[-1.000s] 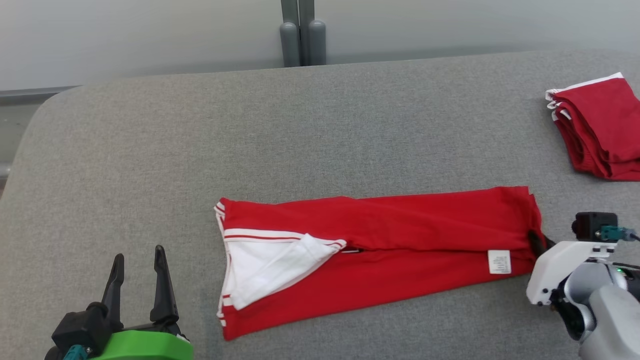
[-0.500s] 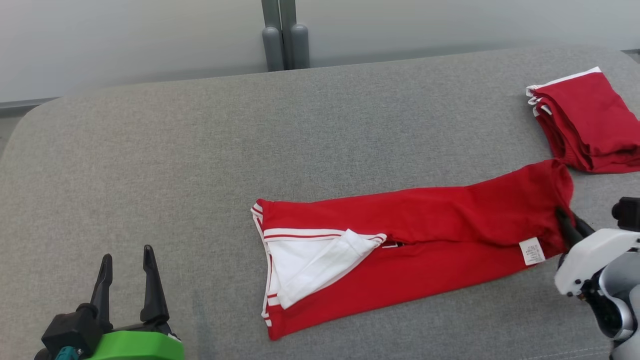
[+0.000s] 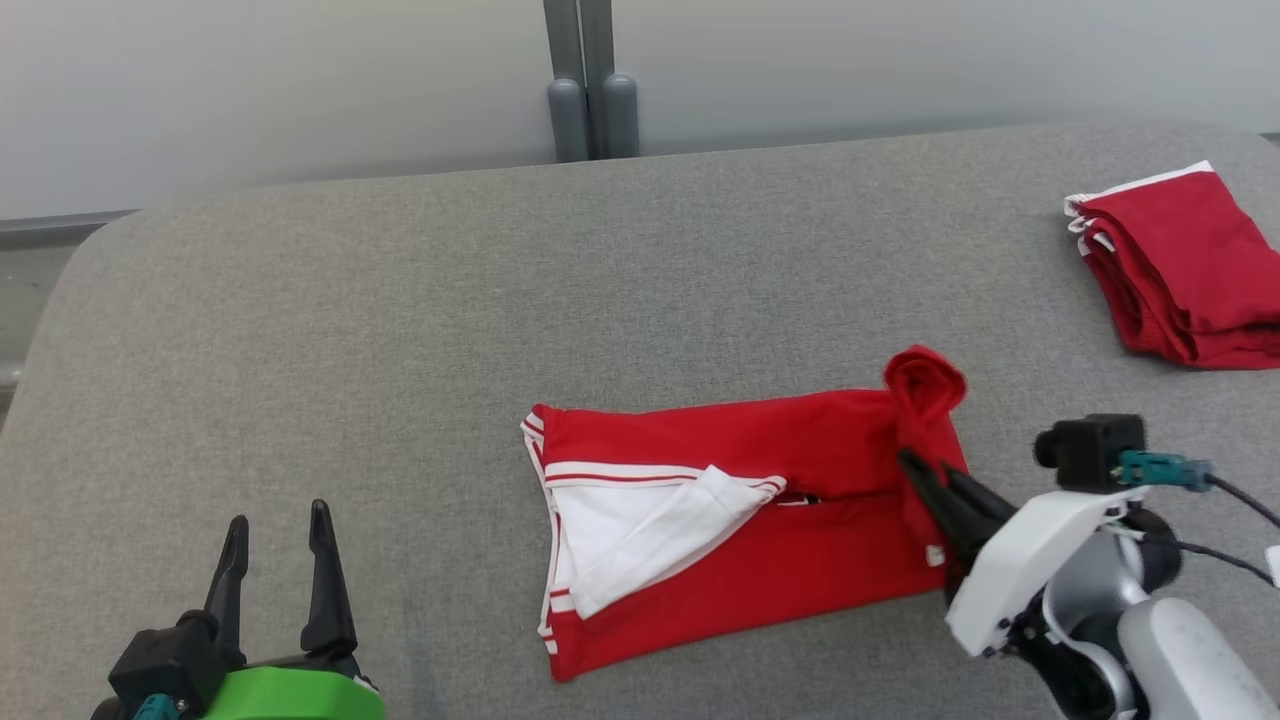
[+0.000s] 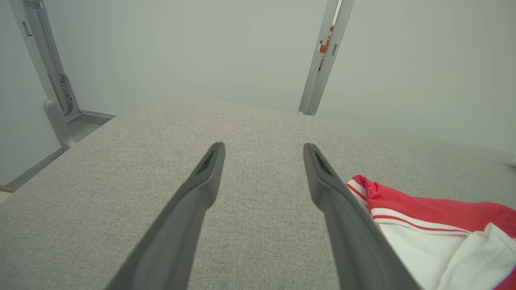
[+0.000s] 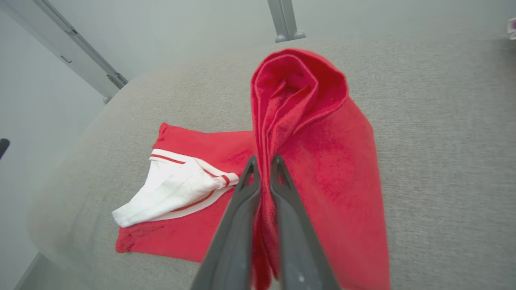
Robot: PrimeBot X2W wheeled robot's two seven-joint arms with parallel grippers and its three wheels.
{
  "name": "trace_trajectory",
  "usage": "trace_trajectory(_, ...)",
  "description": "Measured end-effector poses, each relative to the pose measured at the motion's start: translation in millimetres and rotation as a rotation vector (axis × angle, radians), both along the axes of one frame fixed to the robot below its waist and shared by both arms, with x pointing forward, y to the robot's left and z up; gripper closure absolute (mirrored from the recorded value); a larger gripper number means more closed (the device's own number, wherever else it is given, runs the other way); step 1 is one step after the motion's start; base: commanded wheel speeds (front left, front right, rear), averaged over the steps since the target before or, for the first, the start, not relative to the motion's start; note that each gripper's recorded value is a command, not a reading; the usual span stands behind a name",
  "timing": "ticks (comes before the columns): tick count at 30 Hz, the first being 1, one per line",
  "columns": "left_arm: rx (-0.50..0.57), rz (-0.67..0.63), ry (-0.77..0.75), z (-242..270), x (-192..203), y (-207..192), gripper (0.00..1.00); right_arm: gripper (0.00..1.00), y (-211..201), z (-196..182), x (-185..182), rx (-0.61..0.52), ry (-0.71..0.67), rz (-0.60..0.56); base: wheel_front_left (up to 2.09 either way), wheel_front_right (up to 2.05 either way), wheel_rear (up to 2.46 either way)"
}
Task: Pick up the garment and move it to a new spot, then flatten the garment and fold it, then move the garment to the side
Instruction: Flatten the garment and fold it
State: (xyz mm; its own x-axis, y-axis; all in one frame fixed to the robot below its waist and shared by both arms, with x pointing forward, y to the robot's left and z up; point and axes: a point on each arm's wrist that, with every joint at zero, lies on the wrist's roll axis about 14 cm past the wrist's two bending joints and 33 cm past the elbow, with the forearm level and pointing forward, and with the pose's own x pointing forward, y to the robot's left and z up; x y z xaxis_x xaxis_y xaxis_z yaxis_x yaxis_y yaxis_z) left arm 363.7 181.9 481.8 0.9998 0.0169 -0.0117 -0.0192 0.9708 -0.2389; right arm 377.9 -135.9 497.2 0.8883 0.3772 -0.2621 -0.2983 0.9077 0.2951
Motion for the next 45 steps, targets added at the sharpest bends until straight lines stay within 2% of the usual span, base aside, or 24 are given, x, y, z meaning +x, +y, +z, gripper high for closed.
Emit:
trace_trajectory(8, -0.004, 0.019, 0.003, -1.0, -7.7, 5.9, 0.00, 1.00, 95.4, 10.2, -6.5, 0.144, 0.001, 0.208, 0.00, 0.00, 0.00)
trace_trajectory(12, -0.004, 0.029, 0.005, -1.7, -11.6, 8.6, 0.00, 1.00, 137.2, -0.2, -12.6, 0.195, 0.046, 0.286, 0.00, 0.00, 0.00)
trace_trajectory(24, 0.002, 0.085, 0.016, -4.8, -18.8, 26.1, 0.00, 1.00, 184.0, -25.1, 2.1, 0.210, 0.105, 0.365, 0.00, 0.00, 0.00)
trace_trajectory(31, -0.003, 0.106, 0.024, -7.6, -20.4, 31.5, 0.00, 0.99, 205.4, -40.6, -5.6, 0.213, 0.160, 0.427, 0.00, 0.00, 0.00)
trace_trajectory(32, -0.003, 0.108, 0.026, -8.1, -20.7, 31.9, 0.00, 0.85, 206.8, -40.6, -5.9, 0.219, 0.161, 0.429, 0.00, 0.00, 0.00)
trace_trajectory(33, -0.002, 0.109, 0.028, -8.8, -21.0, 32.6, 0.00, 0.33, 209.9, -38.4, -6.5, 0.236, 0.159, 0.435, 0.00, 0.00, 0.00)
trace_trajectory(34, -0.001, 0.110, 0.030, -9.3, -21.1, 33.0, 0.00, 0.00, 213.3, -36.0, -7.8, 0.255, 0.160, 0.441, 0.00, 0.00, 0.00)
trace_trajectory(40, 0.002, 0.103, 0.029, -9.8, -19.6, 31.3, 0.00, 0.00, 213.7, -20.7, 2.6, 0.315, 0.103, 0.409, 0.00, 0.00, 0.00)
trace_trajectory(45, 0.002, 0.084, 0.031, -11.0, -17.0, 25.6, 0.00, 0.00, 188.3, -0.1, 30.4, 0.385, -0.012, 0.280, 0.00, 0.00, 0.00)
